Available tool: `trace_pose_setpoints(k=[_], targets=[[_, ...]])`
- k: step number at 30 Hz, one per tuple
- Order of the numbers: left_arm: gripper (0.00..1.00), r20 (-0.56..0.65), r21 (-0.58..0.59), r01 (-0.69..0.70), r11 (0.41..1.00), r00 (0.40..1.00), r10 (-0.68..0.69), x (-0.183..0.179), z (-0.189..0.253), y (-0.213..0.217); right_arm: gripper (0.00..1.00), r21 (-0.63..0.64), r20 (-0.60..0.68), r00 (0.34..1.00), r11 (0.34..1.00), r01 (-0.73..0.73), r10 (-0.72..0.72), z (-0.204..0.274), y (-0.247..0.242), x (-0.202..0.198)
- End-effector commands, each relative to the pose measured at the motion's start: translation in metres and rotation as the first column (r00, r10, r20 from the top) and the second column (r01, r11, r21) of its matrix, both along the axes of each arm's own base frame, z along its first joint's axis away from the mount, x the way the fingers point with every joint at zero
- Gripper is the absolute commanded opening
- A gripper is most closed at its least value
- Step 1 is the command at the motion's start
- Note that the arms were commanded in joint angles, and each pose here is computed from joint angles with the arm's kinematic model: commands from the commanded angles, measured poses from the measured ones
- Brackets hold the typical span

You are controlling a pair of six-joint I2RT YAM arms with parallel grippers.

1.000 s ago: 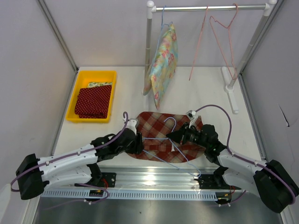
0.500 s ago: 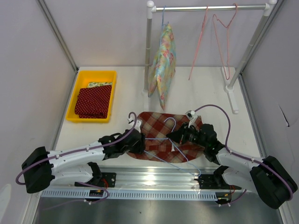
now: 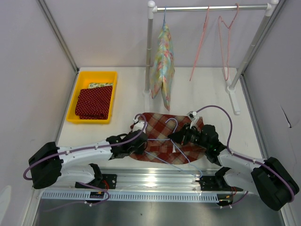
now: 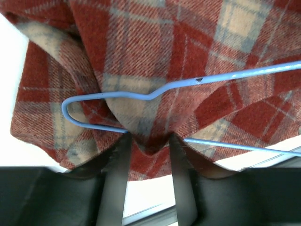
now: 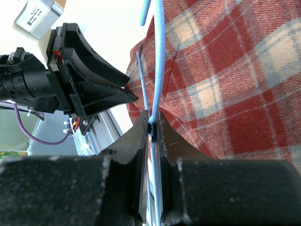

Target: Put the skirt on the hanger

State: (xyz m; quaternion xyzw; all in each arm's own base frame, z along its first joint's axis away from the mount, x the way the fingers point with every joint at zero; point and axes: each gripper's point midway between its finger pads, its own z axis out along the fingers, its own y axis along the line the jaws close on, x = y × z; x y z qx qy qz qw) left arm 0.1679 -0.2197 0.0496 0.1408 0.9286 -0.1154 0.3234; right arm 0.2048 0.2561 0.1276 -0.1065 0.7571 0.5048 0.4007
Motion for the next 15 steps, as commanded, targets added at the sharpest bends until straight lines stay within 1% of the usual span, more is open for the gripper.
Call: trace_pose_setpoints(k=[1, 2, 6, 10, 13, 14, 15], targets=[[0.31, 0.099, -0.014, -0.005, 1.0, 0.995, 0.006, 0.019, 0.027, -0.012, 0.0, 0.026, 0.084, 0.996, 1.0, 0.014, -0.016, 0.018, 0.001, 0.011], [0.21, 0.109, -0.012, -0.003, 1.0, 0.994, 0.004, 0.02, 0.032, -0.012, 0.0, 0.025, 0.084, 0.996, 1.0, 0.012, -0.014, 0.018, 0.001, 0.01], [0.0, 0.149, 0.01, -0.018, 1.0, 0.989, 0.017, 0.025, 0.05, -0.005, 0.0, 0.006, 0.087, 0.996, 1.0, 0.028, -0.029, 0.016, -0.001, 0.015], [0.0, 0.172, 0.022, -0.024, 0.999, 0.985, 0.02, 0.027, 0.066, 0.0, 0.0, -0.003, 0.091, 0.995, 0.999, 0.044, -0.044, 0.015, -0.003, 0.021], [0.0, 0.17, 0.028, -0.032, 0.999, 0.985, 0.026, 0.025, 0.071, 0.006, 0.0, -0.009, 0.093, 0.994, 0.998, 0.062, -0.06, 0.017, -0.006, 0.026], [0.0, 0.167, 0.046, -0.043, 0.998, 0.985, 0.035, 0.023, 0.07, 0.013, 0.0, -0.01, 0.097, 0.993, 0.998, 0.069, -0.067, 0.018, -0.008, 0.029], [0.0, 0.175, 0.034, -0.05, 0.998, 0.984, 0.044, 0.023, 0.075, 0.015, 0.0, -0.015, 0.102, 0.992, 0.997, 0.072, -0.071, 0.019, -0.008, 0.031]])
